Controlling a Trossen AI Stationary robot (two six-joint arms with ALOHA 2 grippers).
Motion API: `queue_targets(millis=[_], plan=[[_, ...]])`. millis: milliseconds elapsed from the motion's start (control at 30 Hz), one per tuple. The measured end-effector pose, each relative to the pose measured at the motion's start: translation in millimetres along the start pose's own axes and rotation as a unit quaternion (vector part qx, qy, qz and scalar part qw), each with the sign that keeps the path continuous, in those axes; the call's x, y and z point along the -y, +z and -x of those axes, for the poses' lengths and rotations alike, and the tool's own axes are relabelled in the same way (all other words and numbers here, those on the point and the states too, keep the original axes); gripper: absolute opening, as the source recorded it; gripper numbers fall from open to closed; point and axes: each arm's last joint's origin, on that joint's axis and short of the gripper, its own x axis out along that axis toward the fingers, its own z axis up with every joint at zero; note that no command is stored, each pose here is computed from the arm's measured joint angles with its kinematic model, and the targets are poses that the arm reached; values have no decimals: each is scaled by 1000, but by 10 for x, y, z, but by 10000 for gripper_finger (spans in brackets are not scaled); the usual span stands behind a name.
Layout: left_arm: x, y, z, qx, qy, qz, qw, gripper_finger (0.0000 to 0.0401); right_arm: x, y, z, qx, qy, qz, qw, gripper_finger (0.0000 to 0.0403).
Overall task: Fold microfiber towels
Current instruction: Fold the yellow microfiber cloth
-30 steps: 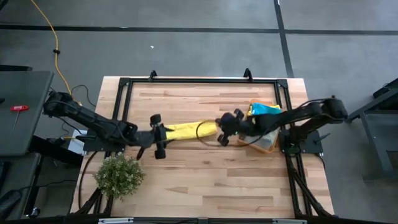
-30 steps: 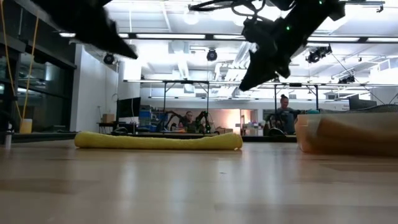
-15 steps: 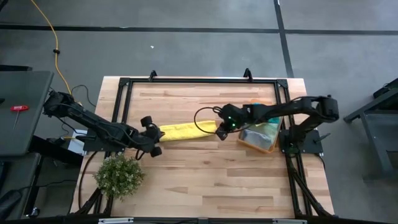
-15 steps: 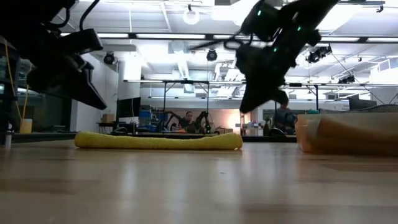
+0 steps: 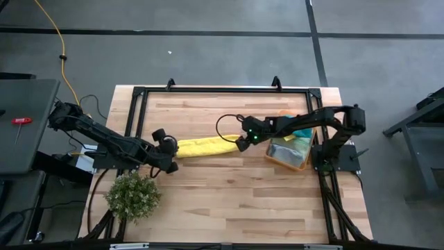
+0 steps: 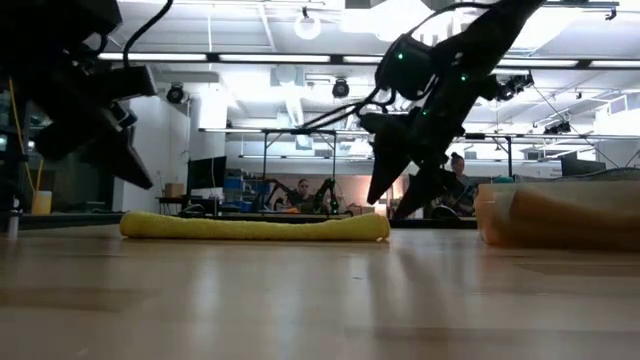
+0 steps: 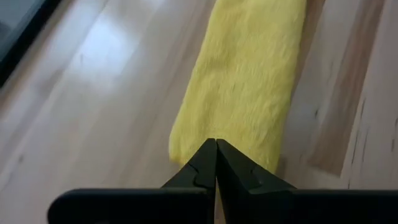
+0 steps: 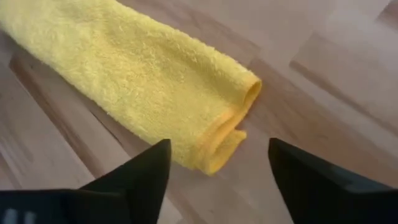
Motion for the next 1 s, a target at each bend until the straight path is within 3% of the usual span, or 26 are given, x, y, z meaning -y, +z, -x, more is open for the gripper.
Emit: queue_targets(millis=[333, 600, 767, 1000], plan=[[24, -73, -40, -54, -23, 0, 998, 0, -31, -50, -352, -9, 35, -49, 998, 282], [97, -197, -266, -135, -2, -35, 990, 0, -46, -31, -373, 16, 32, -50, 998, 272], [121, -226, -333, -149, 17, -47, 988, 0, -28, -37, -380, 21, 17, -41, 999, 202], [78, -218, -302, -110, 66, -57, 990, 0, 77, -42, -366, 7, -29, 38, 999, 19]])
